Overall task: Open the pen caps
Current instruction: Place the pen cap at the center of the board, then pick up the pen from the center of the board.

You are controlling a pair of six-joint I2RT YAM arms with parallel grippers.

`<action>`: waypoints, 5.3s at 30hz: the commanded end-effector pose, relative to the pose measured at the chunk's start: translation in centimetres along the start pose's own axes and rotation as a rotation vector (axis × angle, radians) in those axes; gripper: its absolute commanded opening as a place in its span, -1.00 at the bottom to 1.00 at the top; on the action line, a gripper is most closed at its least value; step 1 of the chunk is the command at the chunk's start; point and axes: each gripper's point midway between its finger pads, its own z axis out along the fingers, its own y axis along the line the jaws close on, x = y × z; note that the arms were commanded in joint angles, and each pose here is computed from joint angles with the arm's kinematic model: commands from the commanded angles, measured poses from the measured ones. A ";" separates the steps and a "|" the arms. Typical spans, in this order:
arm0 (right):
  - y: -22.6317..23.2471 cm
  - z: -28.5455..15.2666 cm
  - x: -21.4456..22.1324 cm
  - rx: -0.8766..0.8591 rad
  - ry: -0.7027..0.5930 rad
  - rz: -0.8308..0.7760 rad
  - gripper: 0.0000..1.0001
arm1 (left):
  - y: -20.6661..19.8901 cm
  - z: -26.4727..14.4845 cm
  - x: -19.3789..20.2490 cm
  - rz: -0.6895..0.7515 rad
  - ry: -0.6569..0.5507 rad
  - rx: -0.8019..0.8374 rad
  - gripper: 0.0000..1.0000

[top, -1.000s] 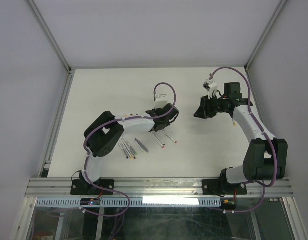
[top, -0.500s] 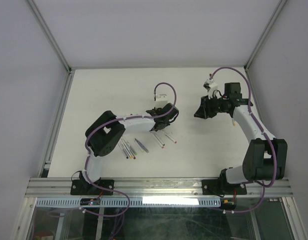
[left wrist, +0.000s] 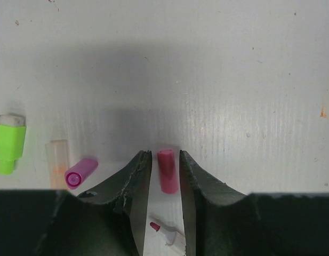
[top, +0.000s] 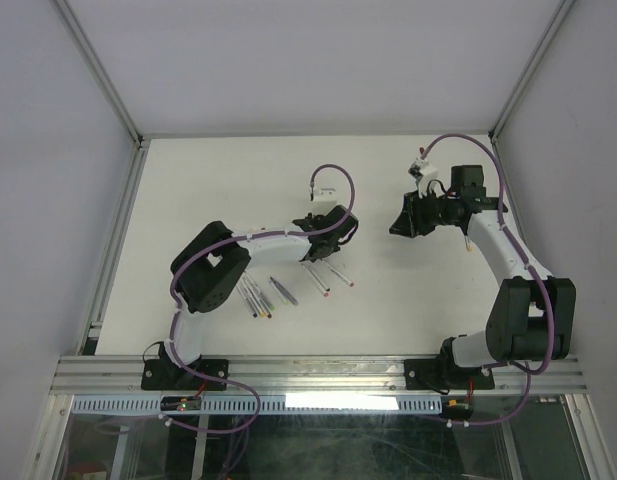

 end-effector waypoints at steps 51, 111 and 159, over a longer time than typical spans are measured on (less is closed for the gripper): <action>-12.1 -1.9 -7.6 0.344 -0.049 -0.091 0.81 | 6.7 -20.4 -4.2 -0.062 -0.503 0.695 0.98; -16.3 7.3 0.4 0.356 0.396 -0.082 -0.90 | 7.5 -20.8 -4.4 -0.094 -0.515 0.681 0.98; -6.6 9.6 7.5 0.261 0.584 -0.270 -0.55 | 6.3 -21.6 -4.8 -0.156 -0.524 0.759 0.98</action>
